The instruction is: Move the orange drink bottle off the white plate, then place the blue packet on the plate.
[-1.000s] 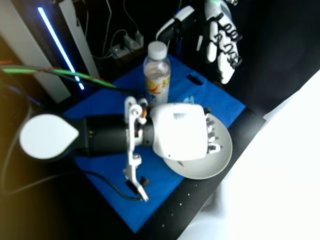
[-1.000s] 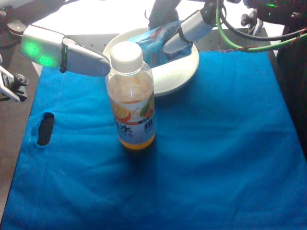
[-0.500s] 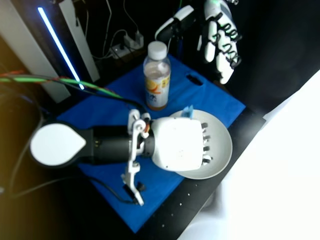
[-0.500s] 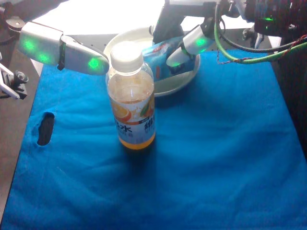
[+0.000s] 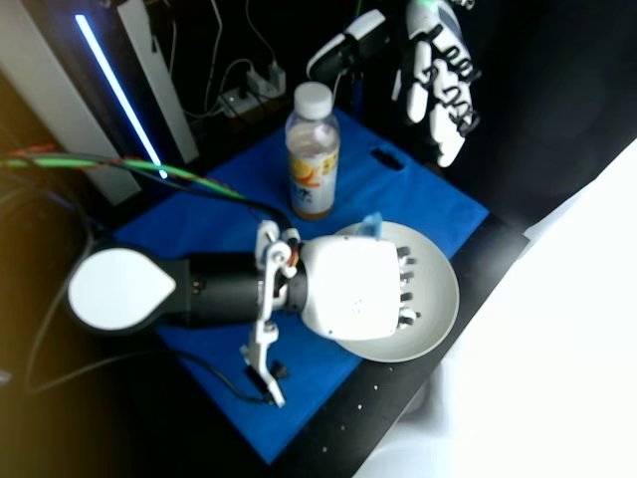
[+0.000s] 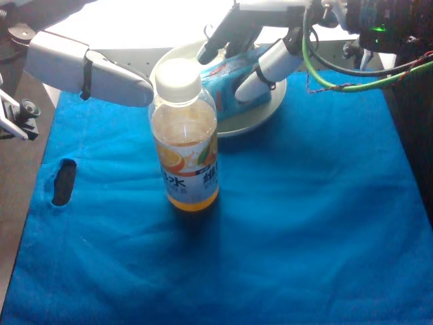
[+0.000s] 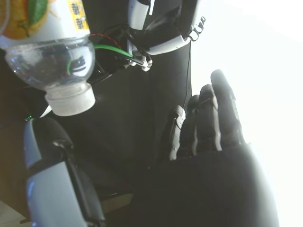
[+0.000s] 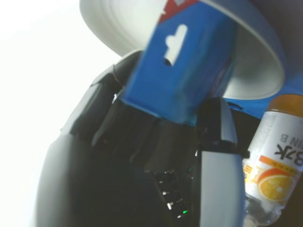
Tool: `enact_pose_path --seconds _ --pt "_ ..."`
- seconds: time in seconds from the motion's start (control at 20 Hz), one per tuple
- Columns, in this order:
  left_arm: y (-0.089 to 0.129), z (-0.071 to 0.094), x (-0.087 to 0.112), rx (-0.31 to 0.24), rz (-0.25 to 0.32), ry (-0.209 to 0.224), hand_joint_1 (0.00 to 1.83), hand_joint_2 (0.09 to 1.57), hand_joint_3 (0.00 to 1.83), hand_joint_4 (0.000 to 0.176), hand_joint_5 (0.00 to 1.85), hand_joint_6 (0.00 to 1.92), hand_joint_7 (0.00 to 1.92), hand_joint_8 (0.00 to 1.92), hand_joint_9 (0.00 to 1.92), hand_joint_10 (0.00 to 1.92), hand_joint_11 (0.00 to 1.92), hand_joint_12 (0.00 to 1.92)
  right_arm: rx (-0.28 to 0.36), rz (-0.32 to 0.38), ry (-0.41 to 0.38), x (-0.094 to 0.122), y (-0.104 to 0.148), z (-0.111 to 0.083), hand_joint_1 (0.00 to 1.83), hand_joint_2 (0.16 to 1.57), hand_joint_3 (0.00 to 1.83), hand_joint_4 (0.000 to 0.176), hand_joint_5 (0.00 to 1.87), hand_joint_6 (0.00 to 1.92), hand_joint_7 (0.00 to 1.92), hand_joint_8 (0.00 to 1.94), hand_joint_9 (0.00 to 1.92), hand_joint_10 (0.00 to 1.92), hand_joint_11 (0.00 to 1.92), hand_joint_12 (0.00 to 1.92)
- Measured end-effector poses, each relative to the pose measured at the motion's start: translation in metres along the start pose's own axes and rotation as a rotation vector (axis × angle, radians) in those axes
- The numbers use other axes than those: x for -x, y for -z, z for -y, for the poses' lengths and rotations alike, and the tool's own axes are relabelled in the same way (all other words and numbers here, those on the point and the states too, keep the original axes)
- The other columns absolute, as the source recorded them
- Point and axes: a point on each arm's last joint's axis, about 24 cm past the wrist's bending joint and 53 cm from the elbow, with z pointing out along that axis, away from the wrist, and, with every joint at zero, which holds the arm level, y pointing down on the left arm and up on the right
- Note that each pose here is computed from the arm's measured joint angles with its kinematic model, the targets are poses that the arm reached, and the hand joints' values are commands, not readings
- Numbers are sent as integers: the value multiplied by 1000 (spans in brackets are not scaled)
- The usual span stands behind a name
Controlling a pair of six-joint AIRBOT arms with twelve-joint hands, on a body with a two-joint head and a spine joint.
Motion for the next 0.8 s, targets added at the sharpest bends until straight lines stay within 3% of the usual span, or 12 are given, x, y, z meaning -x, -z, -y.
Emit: enact_pose_path --seconds 0.05,0.1,0.15,0.2,0.25,0.3,0.45,0.5,0.6,0.7,0.75,0.8 --pt "0 0 0 0 0 0 659 722 0 93 0 0 0 0 55 0 0 497 1 -1 -1 -1 -1 0 982 793 0 36 464 0 638 0 669 2 349 953" --pt "0 0 0 -1 0 1 662 720 0 87 0 0 0 0 48 1 0 455 5 -1 -4 -1 -1 -2 923 743 0 89 320 0 493 0 498 0 247 953" --pt "0 0 1 0 1 2 653 724 1 87 0 0 0 0 51 2 0 450 13 -7 -6 -3 -3 -4 883 705 0 91 264 0 425 0 419 0 76 1000" --pt "0 -1 1 1 2 2 691 714 0 94 0 0 0 0 37 1 0 384 23 -11 -10 -5 -3 -7 830 660 0 159 141 0 230 0 207 1 14 708" --pt "1 -1 3 3 5 2 706 704 0 91 0 0 0 0 25 2 0 327 36 -13 -18 -5 -3 -10 835 638 0 173 94 0 160 1 147 1 2 585" --pt "1 -2 4 4 9 4 686 700 0 85 0 0 0 0 31 2 0 428 57 -13 -35 -5 -3 -15 794 620 0 175 18 0 72 0 63 0 0 486" --pt "2 -4 8 11 18 2 648 717 13 119 0 0 23 4 39 0 0 466 90 -25 -48 -8 1 -23 779 595 0 176 0 0 2 0 15 1 0 316" --pt "3 -7 10 18 22 1 655 723 13 133 0 0 4 0 61 9 0 467 100 -33 -30 -9 4 -27 768 589 0 176 0 0 0 0 2 0 0 331" --pt "6 -11 16 35 38 10 686 736 5 140 0 0 0 0 83 7 0 468 122 -37 6 -5 12 -38 767 578 0 176 0 0 0 0 0 0 0 380" --pt "11 -15 24 50 60 11 651 731 0 145 0 0 0 0 31 6 0 338 171 -4 21 9 24 -59 775 580 0 176 0 0 0 0 0 0 0 464" --pt "17 -18 31 63 81 9 701 740 0 146 0 0 0 0 5 0 0 73 191 11 33 17 34 -68 731 573 0 176 0 0 0 0 0 0 0 347" --pt "22 -22 37 80 95 -2 692 736 0 155 0 0 0 0 0 0 0 19 210 20 36 21 42 -75 661 536 0 176 0 0 0 0 0 0 0 295"
